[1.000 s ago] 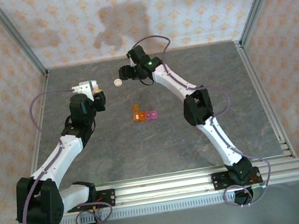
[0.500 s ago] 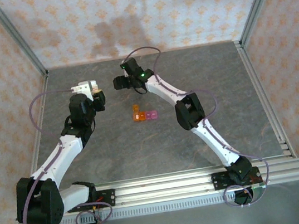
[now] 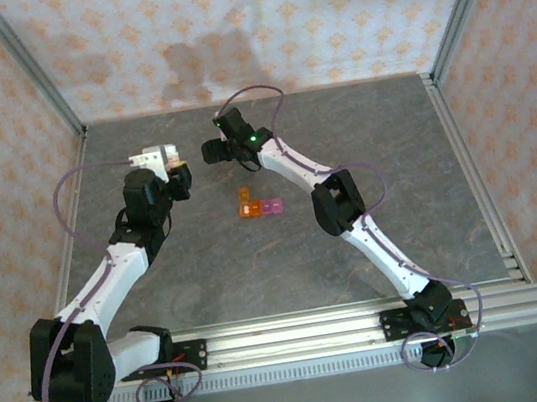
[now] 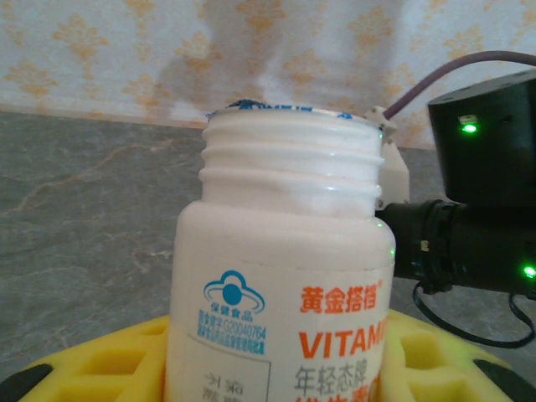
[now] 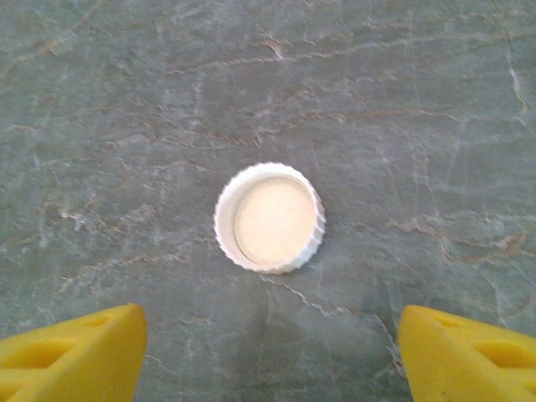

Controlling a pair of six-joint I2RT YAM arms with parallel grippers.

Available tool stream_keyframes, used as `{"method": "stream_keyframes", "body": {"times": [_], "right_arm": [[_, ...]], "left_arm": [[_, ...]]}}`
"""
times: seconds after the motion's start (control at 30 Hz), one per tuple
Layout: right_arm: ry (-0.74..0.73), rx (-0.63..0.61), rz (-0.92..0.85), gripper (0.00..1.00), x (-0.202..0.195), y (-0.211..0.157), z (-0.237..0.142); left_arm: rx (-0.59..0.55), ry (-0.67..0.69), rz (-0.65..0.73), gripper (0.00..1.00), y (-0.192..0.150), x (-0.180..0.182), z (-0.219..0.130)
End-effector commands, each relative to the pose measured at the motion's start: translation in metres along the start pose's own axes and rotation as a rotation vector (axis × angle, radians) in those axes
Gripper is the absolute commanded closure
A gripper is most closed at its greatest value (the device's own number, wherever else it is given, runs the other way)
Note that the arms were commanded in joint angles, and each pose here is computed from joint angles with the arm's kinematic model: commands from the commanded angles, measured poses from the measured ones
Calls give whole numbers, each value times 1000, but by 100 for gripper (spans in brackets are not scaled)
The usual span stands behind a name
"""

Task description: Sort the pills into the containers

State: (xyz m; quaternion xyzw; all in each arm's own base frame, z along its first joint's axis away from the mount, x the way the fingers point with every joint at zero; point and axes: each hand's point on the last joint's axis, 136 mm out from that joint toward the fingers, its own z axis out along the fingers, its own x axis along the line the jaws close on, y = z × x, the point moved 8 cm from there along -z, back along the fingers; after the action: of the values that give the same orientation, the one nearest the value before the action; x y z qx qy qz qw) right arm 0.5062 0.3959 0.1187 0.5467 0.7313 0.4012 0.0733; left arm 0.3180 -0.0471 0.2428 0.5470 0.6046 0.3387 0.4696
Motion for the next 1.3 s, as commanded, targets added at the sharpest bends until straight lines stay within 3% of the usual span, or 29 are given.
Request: {"method": "stream_keyframes", "body": {"times": [0.0,0.23,0.43,0.67,1.0,1.27], "right_arm": [[-38,-66,4,23,8,46,-66],[-46,-5,136,27,-34,64,-154],[46,-69,251,27,-62,61,-242],[227,-122,253,25,-53,41,-319],[447,-158,254,21,-33,20,-346],[485,-170,231,21,-18,18,-341]], "left_arm": [[-89,-130,4,100,11,-10,-6],[-150,-306,-27,100,10,-25,1],[-179,-459,-16,100,14,-49,7],[-178,-627,7,100,20,-94,15],[-148,-775,-31,100,23,-140,27],[-98,-818,-22,100,20,-160,31]]}}
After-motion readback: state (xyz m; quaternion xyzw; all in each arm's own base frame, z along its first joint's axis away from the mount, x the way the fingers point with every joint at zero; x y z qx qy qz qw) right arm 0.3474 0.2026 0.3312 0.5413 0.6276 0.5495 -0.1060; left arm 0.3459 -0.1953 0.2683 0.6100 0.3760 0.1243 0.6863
